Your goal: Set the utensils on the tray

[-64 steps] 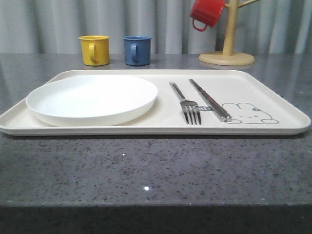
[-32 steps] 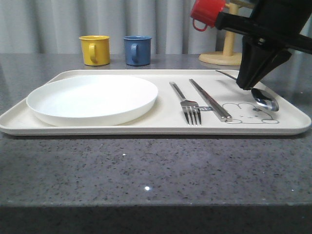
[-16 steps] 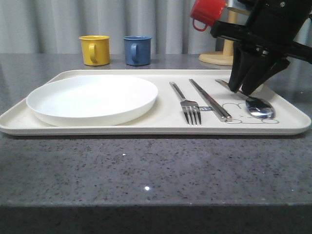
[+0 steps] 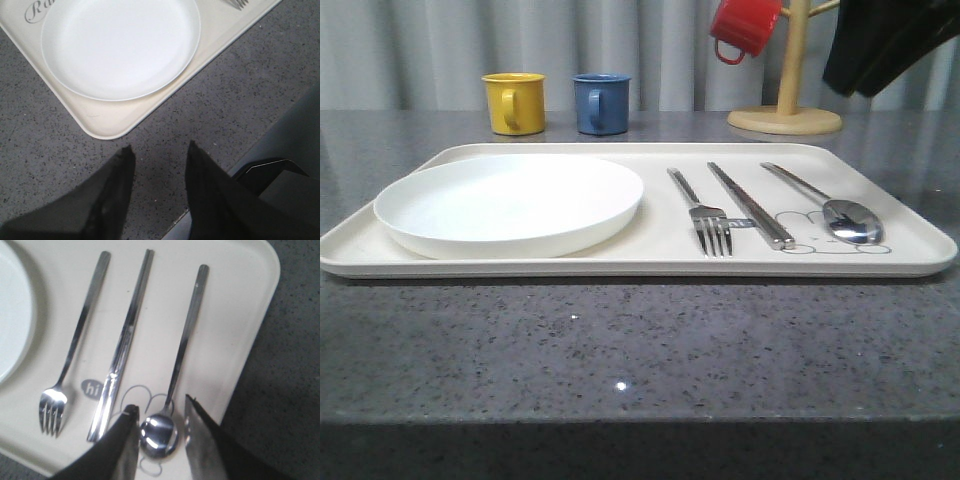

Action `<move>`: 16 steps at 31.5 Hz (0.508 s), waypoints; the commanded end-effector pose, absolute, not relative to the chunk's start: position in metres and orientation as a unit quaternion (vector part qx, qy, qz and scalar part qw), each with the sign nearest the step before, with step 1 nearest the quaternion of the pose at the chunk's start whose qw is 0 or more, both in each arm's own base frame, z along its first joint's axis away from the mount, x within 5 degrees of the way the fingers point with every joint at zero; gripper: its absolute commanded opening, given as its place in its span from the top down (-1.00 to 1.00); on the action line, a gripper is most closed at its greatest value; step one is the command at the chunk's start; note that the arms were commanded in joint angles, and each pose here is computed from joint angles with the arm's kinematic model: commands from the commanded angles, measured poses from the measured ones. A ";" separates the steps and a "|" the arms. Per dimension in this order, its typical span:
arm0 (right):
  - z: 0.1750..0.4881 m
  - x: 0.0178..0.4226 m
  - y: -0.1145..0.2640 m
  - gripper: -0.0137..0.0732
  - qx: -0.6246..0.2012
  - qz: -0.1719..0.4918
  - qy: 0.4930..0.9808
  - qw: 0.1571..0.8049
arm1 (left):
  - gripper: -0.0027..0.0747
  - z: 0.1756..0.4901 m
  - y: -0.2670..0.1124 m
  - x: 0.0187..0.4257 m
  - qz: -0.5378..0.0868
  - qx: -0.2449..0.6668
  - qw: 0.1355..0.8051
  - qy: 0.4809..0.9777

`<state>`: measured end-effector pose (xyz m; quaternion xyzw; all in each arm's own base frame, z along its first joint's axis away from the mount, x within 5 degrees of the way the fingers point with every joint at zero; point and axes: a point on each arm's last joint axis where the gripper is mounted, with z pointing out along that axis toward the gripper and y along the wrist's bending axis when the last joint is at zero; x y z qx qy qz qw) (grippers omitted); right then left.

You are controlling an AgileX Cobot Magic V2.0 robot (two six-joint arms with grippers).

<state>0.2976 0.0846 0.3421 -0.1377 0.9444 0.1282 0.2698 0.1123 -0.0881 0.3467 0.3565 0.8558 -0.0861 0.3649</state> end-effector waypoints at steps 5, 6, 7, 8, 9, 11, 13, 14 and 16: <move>0.384 0.226 0.069 0.07 -0.171 0.108 0.920 0.337 | 0.29 0.358 -0.092 0.114 -0.102 0.350 0.402 0.840; 0.385 0.216 0.066 0.07 -0.173 0.105 0.919 0.338 | 0.29 0.358 -0.092 0.114 -0.102 0.350 0.402 0.840; 0.386 0.208 0.064 0.07 -0.174 0.103 0.918 0.342 | 0.29 0.358 -0.092 0.114 -0.102 0.350 0.402 0.840; 0.387 0.201 0.062 0.07 -0.174 0.103 0.917 0.343 | 0.29 0.358 -0.092 0.114 -0.102 0.350 0.402 0.840; 0.388 0.191 0.060 0.07 -0.175 0.104 0.915 0.348 | 0.29 0.358 -0.092 0.114 -0.102 0.350 0.402 0.840; 0.389 0.175 0.056 0.07 -0.174 0.105 0.910 0.360 | 0.29 0.358 -0.092 0.114 -0.102 0.350 0.402 0.840; 0.389 0.161 0.053 0.07 -0.175 0.106 0.906 0.370 | 0.29 0.358 -0.092 0.114 -0.102 0.350 0.402 0.840; 0.390 0.153 0.051 0.07 -0.175 0.106 0.903 0.378 | 0.29 0.358 -0.092 0.114 -0.102 0.350 0.402 0.840; 0.389 0.139 0.048 0.07 -0.175 0.107 0.898 0.389 | 0.29 0.358 -0.092 0.114 -0.102 0.350 0.402 0.840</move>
